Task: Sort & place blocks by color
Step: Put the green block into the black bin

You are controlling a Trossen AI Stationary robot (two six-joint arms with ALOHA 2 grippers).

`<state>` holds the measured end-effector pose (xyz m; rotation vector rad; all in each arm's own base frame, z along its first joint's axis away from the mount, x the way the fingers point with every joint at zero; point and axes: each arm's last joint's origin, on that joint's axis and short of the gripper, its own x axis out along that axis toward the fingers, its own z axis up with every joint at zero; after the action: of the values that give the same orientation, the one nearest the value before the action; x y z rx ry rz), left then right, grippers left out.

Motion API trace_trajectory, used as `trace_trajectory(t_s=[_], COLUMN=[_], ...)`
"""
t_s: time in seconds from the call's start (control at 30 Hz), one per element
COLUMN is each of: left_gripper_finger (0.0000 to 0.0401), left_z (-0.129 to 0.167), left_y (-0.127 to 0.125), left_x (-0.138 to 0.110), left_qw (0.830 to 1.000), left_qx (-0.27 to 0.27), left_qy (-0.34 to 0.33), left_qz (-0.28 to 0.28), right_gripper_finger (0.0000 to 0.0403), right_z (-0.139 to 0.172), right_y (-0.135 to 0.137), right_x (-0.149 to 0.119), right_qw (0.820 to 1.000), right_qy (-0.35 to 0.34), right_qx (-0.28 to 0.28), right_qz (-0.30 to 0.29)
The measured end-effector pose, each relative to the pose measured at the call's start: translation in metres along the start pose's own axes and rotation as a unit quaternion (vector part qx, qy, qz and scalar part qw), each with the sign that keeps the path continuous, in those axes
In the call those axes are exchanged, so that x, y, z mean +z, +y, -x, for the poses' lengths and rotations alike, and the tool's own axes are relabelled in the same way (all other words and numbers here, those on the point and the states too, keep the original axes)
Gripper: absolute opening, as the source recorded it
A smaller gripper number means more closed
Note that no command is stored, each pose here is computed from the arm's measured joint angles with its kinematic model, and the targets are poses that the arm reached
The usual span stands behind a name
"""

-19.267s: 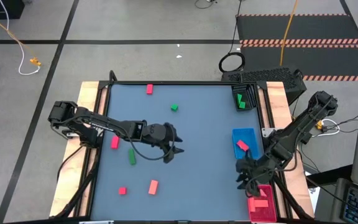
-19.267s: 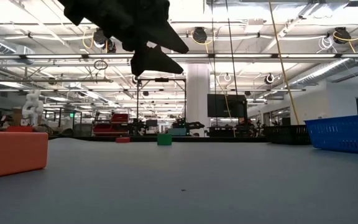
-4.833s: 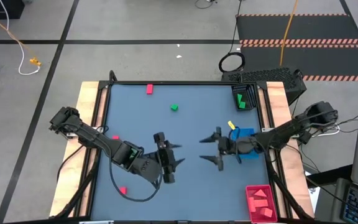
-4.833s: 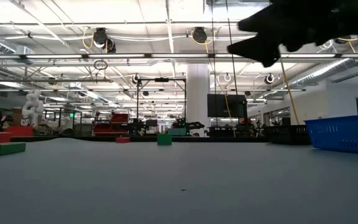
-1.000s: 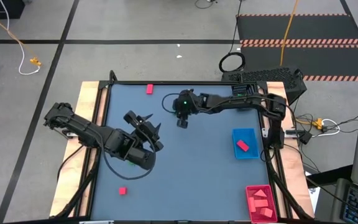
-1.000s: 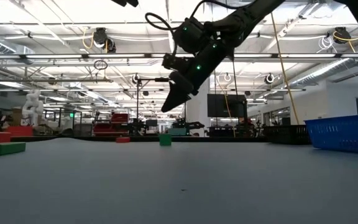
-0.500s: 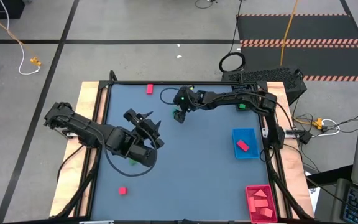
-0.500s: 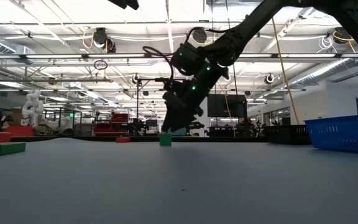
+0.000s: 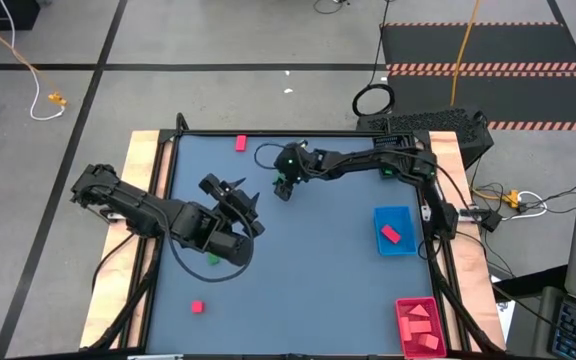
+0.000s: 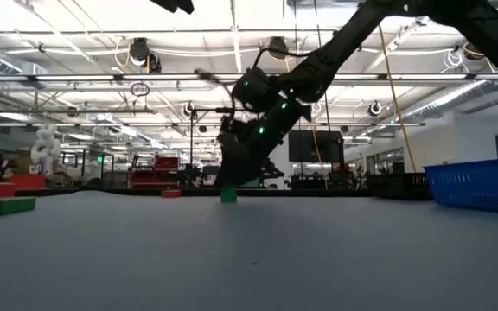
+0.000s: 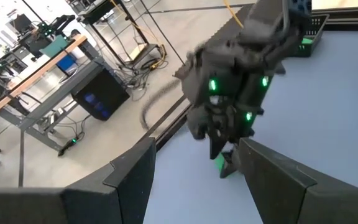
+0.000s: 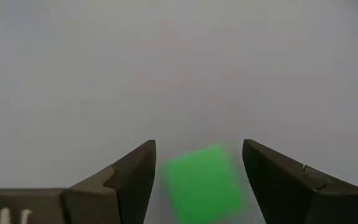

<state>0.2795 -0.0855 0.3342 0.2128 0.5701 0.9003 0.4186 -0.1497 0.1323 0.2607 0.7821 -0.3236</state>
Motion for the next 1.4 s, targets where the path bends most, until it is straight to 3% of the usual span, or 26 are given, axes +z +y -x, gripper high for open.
trace_trajectory(t_s=[0.3, 0.6, 0.83, 1.0, 1.13, 1.4], left_gripper_finger=[0.0234, 0.0234, 0.0234, 0.0234, 0.0234, 0.0234], left_z=[0.000, 0.000, 0.001, 0.002, 0.002, 0.003], left_y=[0.000, 0.000, 0.000, -0.001, -0.001, -0.003], left_x=[0.000, 0.000, 0.000, -0.001, -0.001, -0.002], left_qw=[1.000, 1.000, 1.000, 1.000, 1.000, 0.999], left_qx=[-0.001, -0.001, -0.002, -0.005, -0.008, -0.032], left_qy=[0.000, 0.000, 0.001, 0.001, 0.004, 0.022], left_qz=[-0.003, -0.006, -0.008, -0.009, -0.008, -0.002], right_gripper_finger=[0.0210, 0.0127, 0.0127, 0.0127, 0.0127, 0.0127], right_z=[-0.003, 0.000, 0.003, 0.025, 0.056, 0.110], right_y=[0.003, 0.013, 0.022, 0.031, 0.036, 0.016], right_x=[0.001, -0.013, -0.016, -0.011, 0.003, 0.013], right_qw=[0.999, 0.994, 0.989, 0.986, 0.984, 0.974], right_qy=[0.028, 0.099, 0.118, 0.130, 0.120, 0.157], right_qx=[-0.024, -0.021, -0.016, -0.008, -0.039, -0.106], right_qz=[0.010, 0.049, 0.086, 0.105, 0.129, 0.128])
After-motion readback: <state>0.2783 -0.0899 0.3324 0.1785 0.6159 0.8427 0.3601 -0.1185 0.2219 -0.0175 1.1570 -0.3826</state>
